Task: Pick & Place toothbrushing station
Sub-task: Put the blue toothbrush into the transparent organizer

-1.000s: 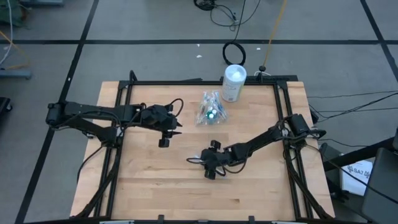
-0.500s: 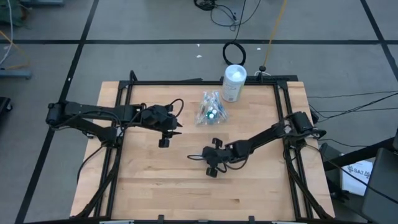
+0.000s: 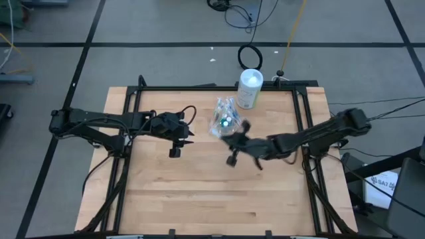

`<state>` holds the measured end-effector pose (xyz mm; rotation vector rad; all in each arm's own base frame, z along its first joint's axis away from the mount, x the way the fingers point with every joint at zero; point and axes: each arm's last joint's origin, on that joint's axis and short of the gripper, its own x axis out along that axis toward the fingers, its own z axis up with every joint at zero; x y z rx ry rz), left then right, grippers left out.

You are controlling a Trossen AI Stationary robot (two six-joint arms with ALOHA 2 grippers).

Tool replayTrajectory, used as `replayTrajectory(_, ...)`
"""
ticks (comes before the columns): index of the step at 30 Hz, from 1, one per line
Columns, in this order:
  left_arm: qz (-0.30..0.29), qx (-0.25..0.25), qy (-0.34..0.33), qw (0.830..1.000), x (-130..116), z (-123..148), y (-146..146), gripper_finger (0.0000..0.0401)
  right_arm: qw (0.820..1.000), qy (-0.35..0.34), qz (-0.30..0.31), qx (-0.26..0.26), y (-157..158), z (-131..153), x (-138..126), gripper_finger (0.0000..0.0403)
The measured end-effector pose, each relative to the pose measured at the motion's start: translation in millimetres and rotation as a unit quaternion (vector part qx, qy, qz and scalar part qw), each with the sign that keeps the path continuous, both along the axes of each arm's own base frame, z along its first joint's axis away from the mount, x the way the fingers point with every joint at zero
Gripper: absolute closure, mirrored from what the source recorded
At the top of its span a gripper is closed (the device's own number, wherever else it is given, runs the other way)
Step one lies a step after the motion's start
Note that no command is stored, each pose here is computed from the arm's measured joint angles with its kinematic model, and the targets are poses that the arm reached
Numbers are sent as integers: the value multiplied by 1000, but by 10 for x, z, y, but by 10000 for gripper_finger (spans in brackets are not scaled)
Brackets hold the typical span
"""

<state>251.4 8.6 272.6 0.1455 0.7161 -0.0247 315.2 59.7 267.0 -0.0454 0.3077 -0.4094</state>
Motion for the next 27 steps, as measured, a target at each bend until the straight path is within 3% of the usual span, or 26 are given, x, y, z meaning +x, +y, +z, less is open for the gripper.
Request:
replayTrajectory(4, 2, -4, -2, 1000, 3, 2, -5, 254, 989, -132, -40, -55, -211, 29, -244, 387)
replayTrajectory(7, 2, -3, -2, 1000, 3, 2, -5, 254, 965, -244, -44, -82, -420, -85, -452, 391)
replayTrajectory(10, 2, -3, -4, 1000, 6, 5, -5, 254, 945, -310, -42, -92, -639, -269, -621, 390)
replayTrajectory(15, -7, 8, -19, 1000, 25, 28, -4, 254, 935, -340, -51, -86, -962, -478, -689, 389)
replayTrajectory(27, -8, 10, -35, 999, 44, 53, -3, 254, 944, -314, -102, -29, -1459, -805, -622, 388)
